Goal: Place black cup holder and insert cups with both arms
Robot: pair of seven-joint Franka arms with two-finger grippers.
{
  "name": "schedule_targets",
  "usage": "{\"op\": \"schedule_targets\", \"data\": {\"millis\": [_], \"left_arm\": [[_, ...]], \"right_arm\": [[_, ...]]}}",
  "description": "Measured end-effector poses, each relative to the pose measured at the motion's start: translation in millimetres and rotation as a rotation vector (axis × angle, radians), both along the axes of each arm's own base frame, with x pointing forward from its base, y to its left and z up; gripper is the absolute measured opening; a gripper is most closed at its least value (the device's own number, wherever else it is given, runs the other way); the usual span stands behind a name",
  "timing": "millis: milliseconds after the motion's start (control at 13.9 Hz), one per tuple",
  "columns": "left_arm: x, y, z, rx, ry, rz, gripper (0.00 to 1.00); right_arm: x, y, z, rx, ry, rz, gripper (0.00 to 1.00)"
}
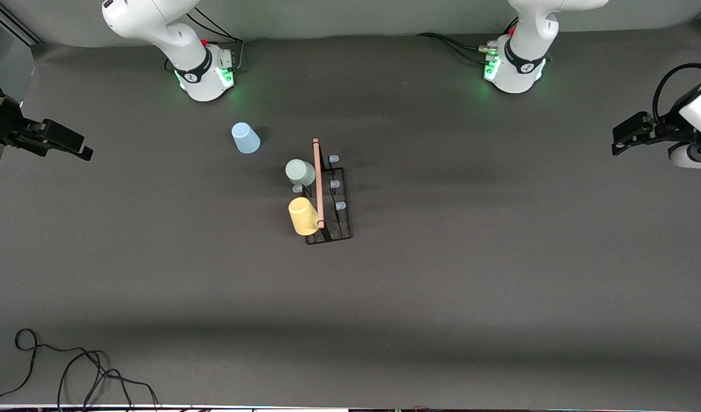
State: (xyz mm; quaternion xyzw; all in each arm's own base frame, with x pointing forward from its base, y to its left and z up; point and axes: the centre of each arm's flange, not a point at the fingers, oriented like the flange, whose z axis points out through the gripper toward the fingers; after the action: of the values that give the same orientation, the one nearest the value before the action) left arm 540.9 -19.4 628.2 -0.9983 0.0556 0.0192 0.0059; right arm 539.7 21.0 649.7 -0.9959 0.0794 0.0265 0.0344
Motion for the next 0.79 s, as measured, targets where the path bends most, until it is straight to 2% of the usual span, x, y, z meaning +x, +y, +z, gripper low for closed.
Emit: {"op": "schedule_targets", "data": {"millis": [789], "left_arm": [[0,0,4,0.000,-0.008,0.001,1.00]], "right_arm": [[-1,12,2,-0.008,-0.005,0.032,1.00]]}}
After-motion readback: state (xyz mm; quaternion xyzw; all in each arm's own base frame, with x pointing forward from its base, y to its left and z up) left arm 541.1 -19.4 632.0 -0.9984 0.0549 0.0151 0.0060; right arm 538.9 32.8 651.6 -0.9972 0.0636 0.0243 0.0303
